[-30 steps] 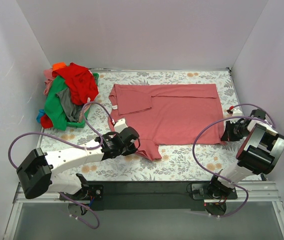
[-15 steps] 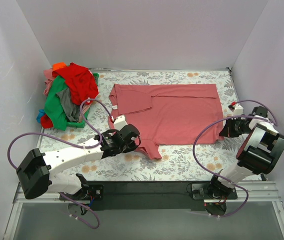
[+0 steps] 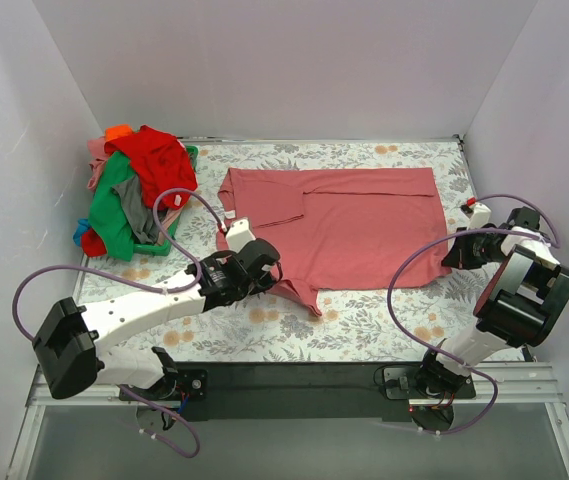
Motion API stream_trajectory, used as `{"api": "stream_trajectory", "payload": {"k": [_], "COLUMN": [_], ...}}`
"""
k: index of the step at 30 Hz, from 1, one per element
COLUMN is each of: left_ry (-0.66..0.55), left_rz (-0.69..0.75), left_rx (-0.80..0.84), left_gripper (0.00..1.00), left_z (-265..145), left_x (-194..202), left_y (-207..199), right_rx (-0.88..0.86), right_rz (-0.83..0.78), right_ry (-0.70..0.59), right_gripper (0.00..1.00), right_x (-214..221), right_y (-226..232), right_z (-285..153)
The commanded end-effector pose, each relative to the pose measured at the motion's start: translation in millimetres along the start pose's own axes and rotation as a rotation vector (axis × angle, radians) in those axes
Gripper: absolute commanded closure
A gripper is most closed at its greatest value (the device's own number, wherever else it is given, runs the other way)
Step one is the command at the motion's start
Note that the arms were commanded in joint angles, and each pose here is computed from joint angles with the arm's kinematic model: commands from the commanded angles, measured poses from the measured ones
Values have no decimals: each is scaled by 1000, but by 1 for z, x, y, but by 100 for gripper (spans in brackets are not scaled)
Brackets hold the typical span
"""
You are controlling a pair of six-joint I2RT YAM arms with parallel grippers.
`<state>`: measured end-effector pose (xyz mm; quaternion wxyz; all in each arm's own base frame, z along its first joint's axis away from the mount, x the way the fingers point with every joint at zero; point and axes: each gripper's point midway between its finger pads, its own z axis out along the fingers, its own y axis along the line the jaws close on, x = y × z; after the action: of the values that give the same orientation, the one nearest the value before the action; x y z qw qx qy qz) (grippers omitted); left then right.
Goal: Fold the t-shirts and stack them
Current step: Fold the tshirt
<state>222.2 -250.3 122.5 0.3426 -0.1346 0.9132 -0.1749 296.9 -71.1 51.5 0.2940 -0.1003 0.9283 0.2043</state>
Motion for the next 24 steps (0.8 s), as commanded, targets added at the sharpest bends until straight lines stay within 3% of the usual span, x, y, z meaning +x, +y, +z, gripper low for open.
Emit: {"api": "stream_trajectory", "payload": {"k": [1, 17, 24], "left_ry": [-99, -144, -205], "left_rz": [-24, -49, -92], "left_rx": [25, 40, 54], "left_gripper": [100, 100, 100], "left_z": [-13, -21, -27], "left_x": [-34, -61, -97], "left_y": [-11, -14, -10], "right_rx": [30, 66, 55], "right_rz": [-28, -61, -54], "right_ry": [-19, -19, -68], "right_gripper": [99, 99, 99], "right_x": [-15, -13, -33], "right_y": [-5, -4, -5], "right_z": [-7, -14, -18]}}
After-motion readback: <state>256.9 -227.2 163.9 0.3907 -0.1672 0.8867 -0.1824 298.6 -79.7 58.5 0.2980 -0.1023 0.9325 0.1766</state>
